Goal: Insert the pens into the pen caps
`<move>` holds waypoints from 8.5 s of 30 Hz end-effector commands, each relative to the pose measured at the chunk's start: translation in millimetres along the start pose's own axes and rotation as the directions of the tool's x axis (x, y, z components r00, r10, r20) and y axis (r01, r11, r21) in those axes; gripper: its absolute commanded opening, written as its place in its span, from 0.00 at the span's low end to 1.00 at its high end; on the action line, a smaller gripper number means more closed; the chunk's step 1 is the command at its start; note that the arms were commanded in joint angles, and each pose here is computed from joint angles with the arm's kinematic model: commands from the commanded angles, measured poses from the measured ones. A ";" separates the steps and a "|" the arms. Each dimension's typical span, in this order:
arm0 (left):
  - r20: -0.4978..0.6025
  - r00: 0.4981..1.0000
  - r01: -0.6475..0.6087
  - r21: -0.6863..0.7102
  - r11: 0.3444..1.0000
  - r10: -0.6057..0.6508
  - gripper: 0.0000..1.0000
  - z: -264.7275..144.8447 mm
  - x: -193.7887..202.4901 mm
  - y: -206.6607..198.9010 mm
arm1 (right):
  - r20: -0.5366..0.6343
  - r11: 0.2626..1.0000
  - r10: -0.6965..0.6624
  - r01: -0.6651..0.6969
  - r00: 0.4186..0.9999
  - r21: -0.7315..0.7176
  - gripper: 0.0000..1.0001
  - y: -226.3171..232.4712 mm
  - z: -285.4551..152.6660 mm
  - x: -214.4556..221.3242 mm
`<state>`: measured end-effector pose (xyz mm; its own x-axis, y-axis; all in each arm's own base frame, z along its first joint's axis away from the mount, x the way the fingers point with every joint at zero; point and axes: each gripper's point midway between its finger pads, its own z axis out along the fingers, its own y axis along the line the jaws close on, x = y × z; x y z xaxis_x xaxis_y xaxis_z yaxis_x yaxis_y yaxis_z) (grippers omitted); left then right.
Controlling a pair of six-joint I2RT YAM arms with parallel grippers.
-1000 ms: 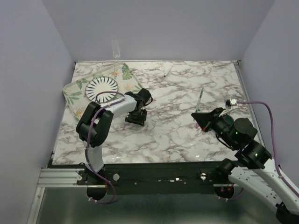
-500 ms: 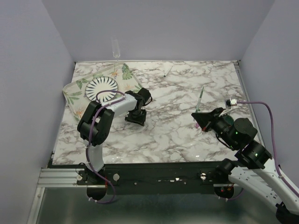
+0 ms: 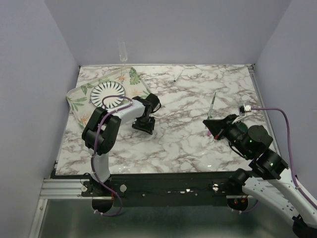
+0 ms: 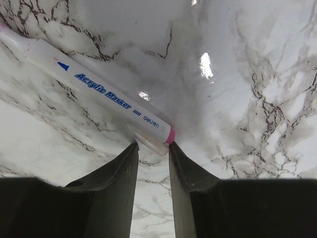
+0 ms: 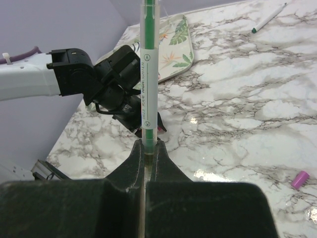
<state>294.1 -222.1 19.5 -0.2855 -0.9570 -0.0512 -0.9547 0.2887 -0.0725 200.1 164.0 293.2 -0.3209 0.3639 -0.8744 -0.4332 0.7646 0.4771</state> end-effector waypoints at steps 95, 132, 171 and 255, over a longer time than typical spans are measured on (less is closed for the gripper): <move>0.624 0.602 -0.372 0.771 -0.517 0.498 0.00 -375.8 52.7 5.8 | -0.312 0.821 0.001 -0.179 0.950 -0.542 0.01 125.5 39.1 53.2; 0.574 0.688 -0.427 0.815 -0.392 0.443 0.00 -375.2 31.6 -2.4 | -0.365 0.794 0.000 -0.222 0.931 -0.566 0.01 137.0 44.5 60.6; 0.582 0.656 -0.405 0.809 -0.426 0.481 0.00 -364.5 39.0 10.1 | -0.366 0.796 0.011 -0.229 0.931 -0.560 0.01 142.4 50.1 57.8; 0.731 0.527 -0.430 0.669 -0.606 0.433 0.66 -428.2 67.0 19.0 | -0.170 0.741 -0.136 -0.013 0.976 -0.671 0.01 152.3 20.3 19.4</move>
<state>215.4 -294.8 433.7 -0.5383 -0.3455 -0.7687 0.7481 0.2241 -0.6246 150.1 295.5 331.5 -0.4136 0.1445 -0.8989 -0.8634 0.2510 0.4376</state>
